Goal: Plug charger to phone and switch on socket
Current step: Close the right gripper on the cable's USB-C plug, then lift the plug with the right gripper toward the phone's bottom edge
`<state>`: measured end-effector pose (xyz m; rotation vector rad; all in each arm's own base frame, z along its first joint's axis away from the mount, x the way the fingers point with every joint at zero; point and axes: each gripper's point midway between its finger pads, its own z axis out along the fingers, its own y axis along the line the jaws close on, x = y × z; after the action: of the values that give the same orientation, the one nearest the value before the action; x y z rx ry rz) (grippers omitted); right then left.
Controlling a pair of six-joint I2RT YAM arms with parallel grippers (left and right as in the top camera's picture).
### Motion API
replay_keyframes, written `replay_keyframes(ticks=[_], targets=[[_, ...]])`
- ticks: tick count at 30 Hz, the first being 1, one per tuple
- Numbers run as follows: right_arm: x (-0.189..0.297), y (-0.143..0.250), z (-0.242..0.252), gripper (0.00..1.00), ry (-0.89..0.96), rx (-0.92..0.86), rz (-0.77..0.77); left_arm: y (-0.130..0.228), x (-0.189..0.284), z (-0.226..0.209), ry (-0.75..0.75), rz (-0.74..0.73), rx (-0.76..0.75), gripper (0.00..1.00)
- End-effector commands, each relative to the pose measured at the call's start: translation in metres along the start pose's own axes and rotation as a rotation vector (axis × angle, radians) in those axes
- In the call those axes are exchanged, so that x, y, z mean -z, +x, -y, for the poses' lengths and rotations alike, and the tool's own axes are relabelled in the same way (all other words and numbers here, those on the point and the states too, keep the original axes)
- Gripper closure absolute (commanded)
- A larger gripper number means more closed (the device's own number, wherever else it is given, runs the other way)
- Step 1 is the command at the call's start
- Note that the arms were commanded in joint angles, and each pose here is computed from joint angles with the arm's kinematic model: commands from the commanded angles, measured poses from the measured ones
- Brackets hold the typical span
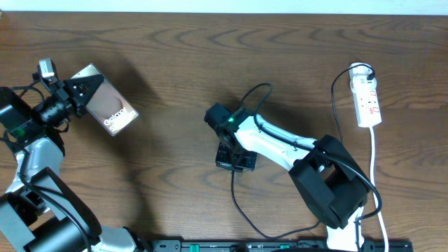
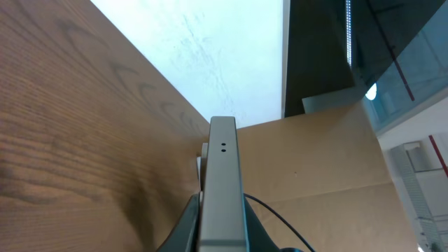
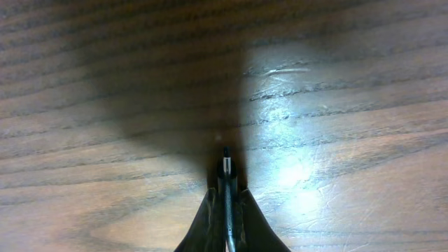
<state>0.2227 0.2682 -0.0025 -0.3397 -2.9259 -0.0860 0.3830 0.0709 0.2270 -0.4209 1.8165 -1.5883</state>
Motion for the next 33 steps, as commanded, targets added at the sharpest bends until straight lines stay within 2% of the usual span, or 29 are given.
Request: replay_keyframes(ticks=[1,18,21,24,28,31,33], targets=[[-0.014,0.012,0.009,0.99,0.060,0.029,-0.009,0.004,0.001,0.008,0.019,-0.028,-0.030,0.93],[-0.022,0.026,0.011,0.99,0.051,0.055,-0.060,0.004,0.001,0.008,0.019,-0.028,-0.030,0.93],[-0.021,0.020,-0.001,0.99,-0.008,0.095,-0.054,0.004,0.001,0.008,0.019,-0.028,-0.030,0.93],[-0.014,0.014,-0.034,0.99,-0.202,0.214,-0.086,0.004,0.001,0.008,0.019,-0.028,-0.030,0.93],[0.039,0.025,-0.109,0.99,-0.760,0.684,-0.135,0.005,0.001,0.009,0.021,-0.031,-0.030,0.93],[0.082,0.041,-0.127,0.99,-1.066,0.933,-0.141,0.006,0.001,0.010,0.025,-0.038,-0.031,0.93],[0.100,0.044,-0.131,0.99,-1.177,1.029,-0.121,0.006,0.001,0.009,0.025,-0.039,-0.030,0.93]])
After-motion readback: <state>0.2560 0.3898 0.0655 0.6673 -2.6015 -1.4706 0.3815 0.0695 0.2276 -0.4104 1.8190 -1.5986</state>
